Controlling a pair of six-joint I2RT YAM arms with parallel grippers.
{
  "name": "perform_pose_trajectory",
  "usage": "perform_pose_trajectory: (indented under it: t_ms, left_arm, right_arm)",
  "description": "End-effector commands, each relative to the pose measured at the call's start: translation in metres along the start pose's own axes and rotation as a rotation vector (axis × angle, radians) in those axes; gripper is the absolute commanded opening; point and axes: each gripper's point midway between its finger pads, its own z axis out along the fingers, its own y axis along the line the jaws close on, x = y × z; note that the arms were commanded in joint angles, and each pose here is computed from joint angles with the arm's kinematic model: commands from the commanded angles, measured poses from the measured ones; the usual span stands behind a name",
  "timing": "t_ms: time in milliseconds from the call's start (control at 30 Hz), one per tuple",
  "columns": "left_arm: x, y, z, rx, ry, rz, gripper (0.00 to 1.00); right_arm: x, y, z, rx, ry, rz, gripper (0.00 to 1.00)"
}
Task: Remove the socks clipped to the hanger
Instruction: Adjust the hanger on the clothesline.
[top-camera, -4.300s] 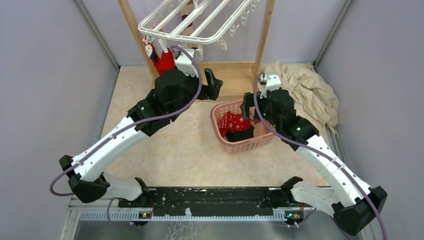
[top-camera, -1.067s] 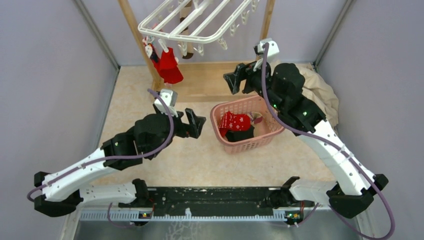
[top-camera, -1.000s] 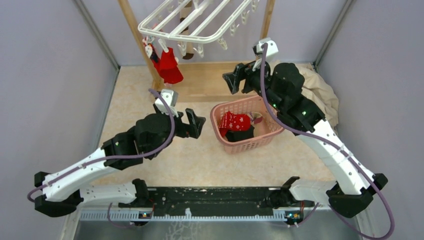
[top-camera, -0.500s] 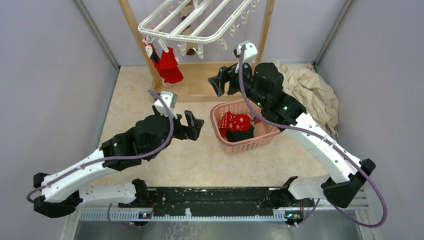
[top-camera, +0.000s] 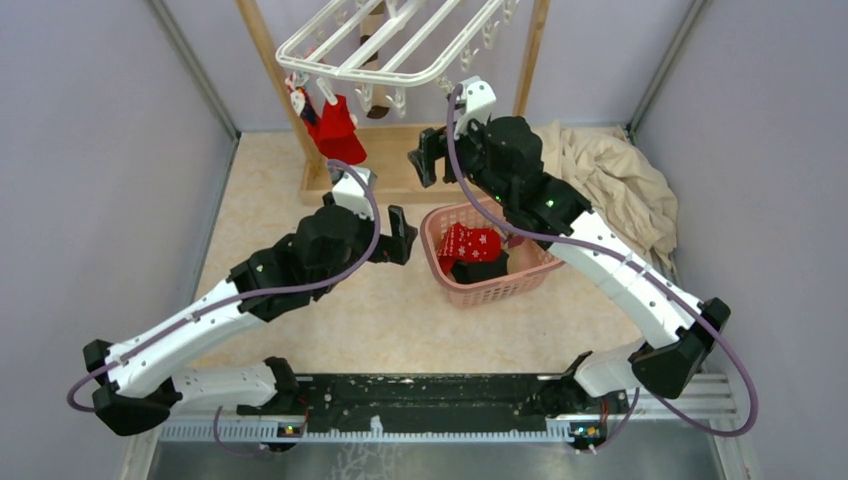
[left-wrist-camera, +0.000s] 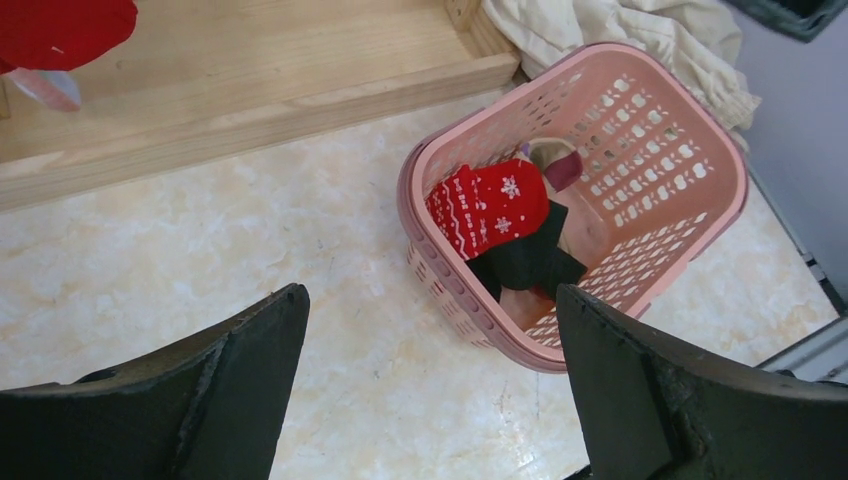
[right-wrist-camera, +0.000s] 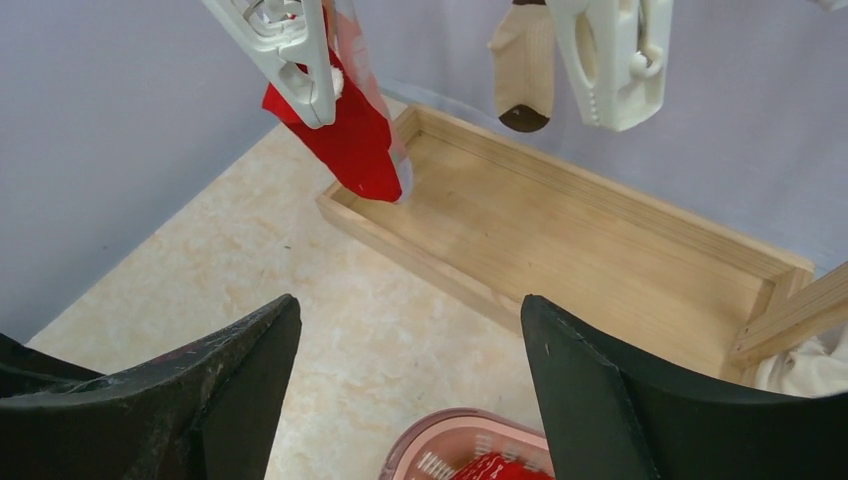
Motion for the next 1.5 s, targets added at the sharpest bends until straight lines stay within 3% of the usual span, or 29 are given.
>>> perform_pose_trajectory:
  t_ms: [0,200,567,700,1133,1467]
  left_arm:
    - [-0.018,-0.005,-0.011,0.065,-0.064,-0.043,0.99]
    - [0.001,-0.011,-0.009,0.115,-0.015,-0.043,0.99]
    - [0.019,-0.049,-0.004,0.301,0.055,-0.043,0.99]
    - [0.021,-0.055,-0.003,0.329,0.072,-0.046,0.99]
    - [0.004,-0.053,0.000,0.296,0.019,-0.062,0.99]
    - [-0.019,-0.052,-0.001,0.273,-0.044,-0.063,0.99]
  right_arm:
    - [-0.025,0.002,-0.011,-0.003,-0.058,-0.012,0.83]
    - [-0.021,-0.024,-0.023,0.149,-0.031,0.056,0.98]
    - [-0.038,-0.058,-0.050,0.295,-0.034,0.146,0.98]
    - [-0.051,-0.060,-0.048,0.303,-0.012,0.097,0.97]
    - [-0.045,-0.067,-0.046,0.309,-0.045,-0.086,0.91]
    - [-0.050,-0.055,-0.034,0.246,-0.084,-0.057,0.89]
